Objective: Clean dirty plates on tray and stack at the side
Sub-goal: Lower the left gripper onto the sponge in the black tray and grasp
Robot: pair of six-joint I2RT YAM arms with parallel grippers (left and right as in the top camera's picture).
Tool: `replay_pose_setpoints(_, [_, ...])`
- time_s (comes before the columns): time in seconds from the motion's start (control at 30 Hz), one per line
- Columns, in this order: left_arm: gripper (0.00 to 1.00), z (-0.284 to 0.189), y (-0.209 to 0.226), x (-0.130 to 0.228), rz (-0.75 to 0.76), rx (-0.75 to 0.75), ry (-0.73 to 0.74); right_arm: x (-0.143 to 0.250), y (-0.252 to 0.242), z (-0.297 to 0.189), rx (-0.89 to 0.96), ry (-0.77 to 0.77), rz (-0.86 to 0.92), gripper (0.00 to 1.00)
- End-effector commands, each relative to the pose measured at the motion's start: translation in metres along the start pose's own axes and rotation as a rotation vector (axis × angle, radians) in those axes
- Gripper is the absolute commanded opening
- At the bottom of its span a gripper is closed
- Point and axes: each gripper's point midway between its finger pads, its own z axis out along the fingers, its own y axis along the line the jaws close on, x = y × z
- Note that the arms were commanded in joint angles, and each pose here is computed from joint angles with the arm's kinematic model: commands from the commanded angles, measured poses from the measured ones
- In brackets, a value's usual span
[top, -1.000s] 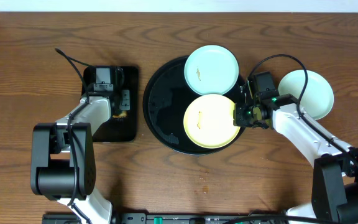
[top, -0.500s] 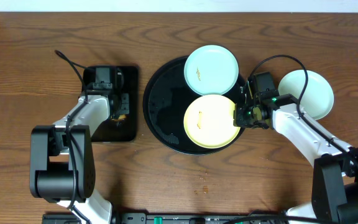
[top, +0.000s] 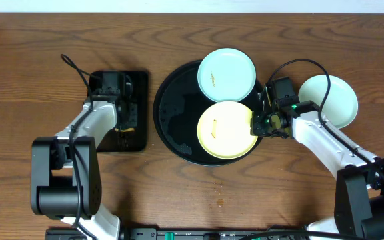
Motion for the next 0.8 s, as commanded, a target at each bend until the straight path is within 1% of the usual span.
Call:
replay_pose_setpoints(0.0, [0.88,0.025,0.0,0.062,0.027,-0.005,0.212,-0.008,0.005,-0.003,-0.009,-0.024,0.001,0.01])
replay_pose_setpoints(0.13, [0.87,0.022,0.001,0.075,0.032,-0.007,0.266,-0.008,0.005,-0.003,-0.009,-0.024,0.001,0.01])
replay_pose_setpoints(0.23, [0.89,0.021,0.001,0.079,0.034,-0.007,0.283,-0.008,0.005,-0.003,-0.009,-0.024,0.001,0.02])
replay_pose_setpoints(0.27, [0.81,0.021,0.001,0.078,0.034,-0.007,0.282,-0.008,0.005,-0.003,-0.008,-0.025,0.001,0.02])
replay_pose_setpoints(0.3, [0.51,0.021,0.001,0.078,0.034,-0.007,0.282,-0.008,0.005,-0.003,-0.008,-0.025,0.001,0.02])
replay_pose_setpoints(0.33, [0.3,0.021,0.001,0.078,0.034,-0.007,0.282,-0.008,0.005,-0.003,-0.009,-0.024,0.001,0.02])
replay_pose_setpoints(0.37, [0.2,0.021,0.001,0.078,0.034,-0.007,0.282,-0.008,0.005,-0.003,-0.009,-0.024,0.001,0.02])
replay_pose_setpoints(0.4, [0.15,0.021,0.001,0.078,0.034,-0.007,0.28,-0.008,0.005,-0.003,-0.009,-0.024,0.001,0.02])
replay_pose_setpoints(0.47, [0.08,0.022,0.003,0.074,0.034,-0.018,0.264,-0.008,0.005,-0.003,-0.008,-0.022,0.001,0.02])
replay_pose_setpoints(0.6, [0.07,0.017,0.013,0.056,0.02,-0.059,0.209,-0.007,0.005,-0.003,-0.007,-0.018,0.002,0.01])
replay_pose_setpoints(0.77, [0.08,-0.009,0.024,0.02,-0.035,-0.062,0.081,-0.007,0.005,-0.003,-0.006,-0.018,0.002,0.01])
